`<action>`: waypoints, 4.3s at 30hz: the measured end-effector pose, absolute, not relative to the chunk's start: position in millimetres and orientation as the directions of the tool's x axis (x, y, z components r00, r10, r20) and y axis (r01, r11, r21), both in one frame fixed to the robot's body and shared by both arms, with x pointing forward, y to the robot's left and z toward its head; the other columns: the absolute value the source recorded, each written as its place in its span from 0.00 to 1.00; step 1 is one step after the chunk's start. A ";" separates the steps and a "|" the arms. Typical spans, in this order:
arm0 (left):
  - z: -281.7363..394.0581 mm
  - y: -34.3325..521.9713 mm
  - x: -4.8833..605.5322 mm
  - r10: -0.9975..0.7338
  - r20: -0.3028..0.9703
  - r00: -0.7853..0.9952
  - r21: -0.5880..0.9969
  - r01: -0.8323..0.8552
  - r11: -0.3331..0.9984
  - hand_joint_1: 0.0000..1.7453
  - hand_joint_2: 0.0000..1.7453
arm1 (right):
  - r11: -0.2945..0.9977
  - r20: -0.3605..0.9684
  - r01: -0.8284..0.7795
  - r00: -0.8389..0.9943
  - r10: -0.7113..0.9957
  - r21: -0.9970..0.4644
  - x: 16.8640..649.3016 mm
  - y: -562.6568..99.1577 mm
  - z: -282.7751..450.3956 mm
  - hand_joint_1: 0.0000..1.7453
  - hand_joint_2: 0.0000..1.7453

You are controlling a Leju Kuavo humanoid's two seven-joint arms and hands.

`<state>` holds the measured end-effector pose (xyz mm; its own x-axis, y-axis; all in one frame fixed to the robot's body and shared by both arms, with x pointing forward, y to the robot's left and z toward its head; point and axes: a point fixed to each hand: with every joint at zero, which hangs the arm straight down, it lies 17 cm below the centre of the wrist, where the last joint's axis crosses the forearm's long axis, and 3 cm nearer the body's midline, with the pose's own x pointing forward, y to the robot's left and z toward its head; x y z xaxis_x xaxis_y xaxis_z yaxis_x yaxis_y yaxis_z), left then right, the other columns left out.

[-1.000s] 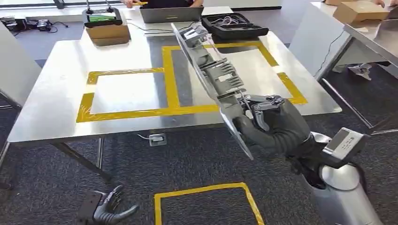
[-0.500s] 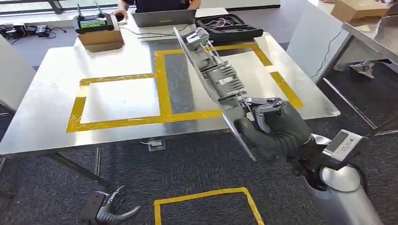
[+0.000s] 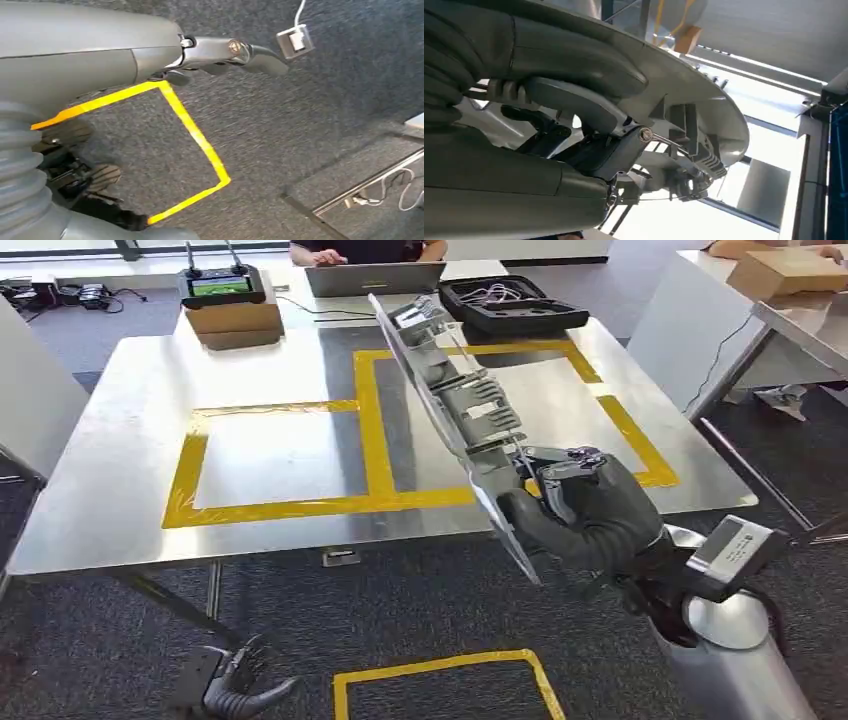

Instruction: Take the parts from the cabinet and place them on the table.

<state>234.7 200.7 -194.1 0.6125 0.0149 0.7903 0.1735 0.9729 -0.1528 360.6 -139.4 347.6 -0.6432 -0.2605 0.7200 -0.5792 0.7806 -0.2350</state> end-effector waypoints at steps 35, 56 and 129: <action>-195.6 194.5 228.7 0.018 0.784 0.620 -0.162 0.177 0.971 0.00 1.00 | 0.780 0.748 -0.590 -0.611 -0.261 -0.209 359.3 -139.3 329.9 1.00 1.00; -194.1 183.5 228.4 0.001 0.784 0.620 -0.170 0.213 0.962 0.00 1.00 | 0.778 0.760 -0.452 -0.648 0.049 -0.436 404.2 -123.3 301.9 1.00 1.00; -189.5 145.3 238.6 -0.055 0.752 0.657 -0.203 0.311 0.928 0.00 1.00 | 0.290 0.479 -0.594 -0.185 0.858 -0.751 536.8 -150.8 29.0 1.00 1.00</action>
